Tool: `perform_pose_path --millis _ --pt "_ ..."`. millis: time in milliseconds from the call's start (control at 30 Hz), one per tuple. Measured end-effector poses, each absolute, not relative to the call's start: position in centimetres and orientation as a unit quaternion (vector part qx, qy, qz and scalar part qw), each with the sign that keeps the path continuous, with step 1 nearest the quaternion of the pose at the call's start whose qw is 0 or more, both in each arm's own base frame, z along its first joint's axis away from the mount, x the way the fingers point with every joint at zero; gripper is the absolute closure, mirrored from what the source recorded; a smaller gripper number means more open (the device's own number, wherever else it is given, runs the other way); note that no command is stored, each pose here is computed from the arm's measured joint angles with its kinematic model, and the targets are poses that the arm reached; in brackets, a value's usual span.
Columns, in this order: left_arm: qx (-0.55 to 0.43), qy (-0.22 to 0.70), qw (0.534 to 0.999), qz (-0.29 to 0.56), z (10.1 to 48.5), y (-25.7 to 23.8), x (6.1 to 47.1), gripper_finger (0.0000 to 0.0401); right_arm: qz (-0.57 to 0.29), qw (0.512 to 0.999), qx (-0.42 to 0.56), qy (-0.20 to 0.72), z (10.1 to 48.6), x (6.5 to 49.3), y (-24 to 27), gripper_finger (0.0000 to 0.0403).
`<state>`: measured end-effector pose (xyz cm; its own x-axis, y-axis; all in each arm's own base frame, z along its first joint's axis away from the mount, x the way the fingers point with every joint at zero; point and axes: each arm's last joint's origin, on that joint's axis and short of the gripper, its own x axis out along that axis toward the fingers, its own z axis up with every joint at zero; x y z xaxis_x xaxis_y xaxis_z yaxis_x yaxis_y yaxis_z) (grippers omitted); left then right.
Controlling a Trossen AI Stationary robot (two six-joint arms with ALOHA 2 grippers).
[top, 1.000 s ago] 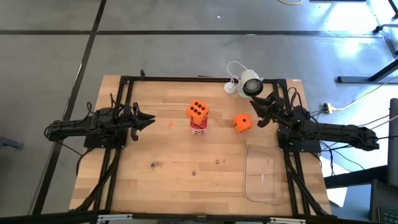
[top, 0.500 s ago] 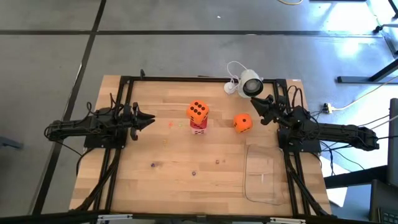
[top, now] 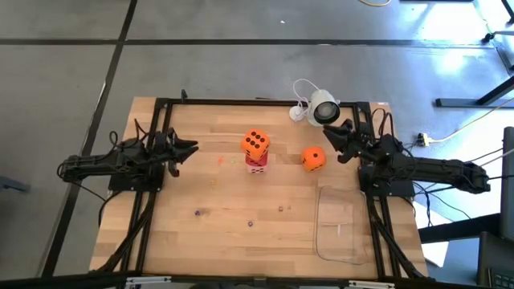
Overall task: Pick & Place Dice
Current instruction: Put the left large orange die into the transparent container
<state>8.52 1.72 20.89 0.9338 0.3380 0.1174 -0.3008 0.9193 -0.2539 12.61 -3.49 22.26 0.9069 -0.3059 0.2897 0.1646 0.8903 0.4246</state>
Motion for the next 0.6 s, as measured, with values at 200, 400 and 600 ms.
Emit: perform_pose_path --millis 200,400,600 --pt "-0.119 -0.096 0.976 0.157 21.3 1.7 8.8 0.0309 -0.093 0.973 0.145 -0.151 24.5 14.4 -3.7 0.0273" --pt "-0.124 -0.068 0.973 0.183 21.0 2.0 9.8 0.0309 -0.110 0.987 0.071 -0.096 25.3 17.1 -4.4 0.0273" --pt "-0.091 -0.097 0.965 0.228 21.7 2.8 10.8 0.0280 -0.116 0.990 0.053 -0.053 25.7 20.1 -5.2 0.0273"
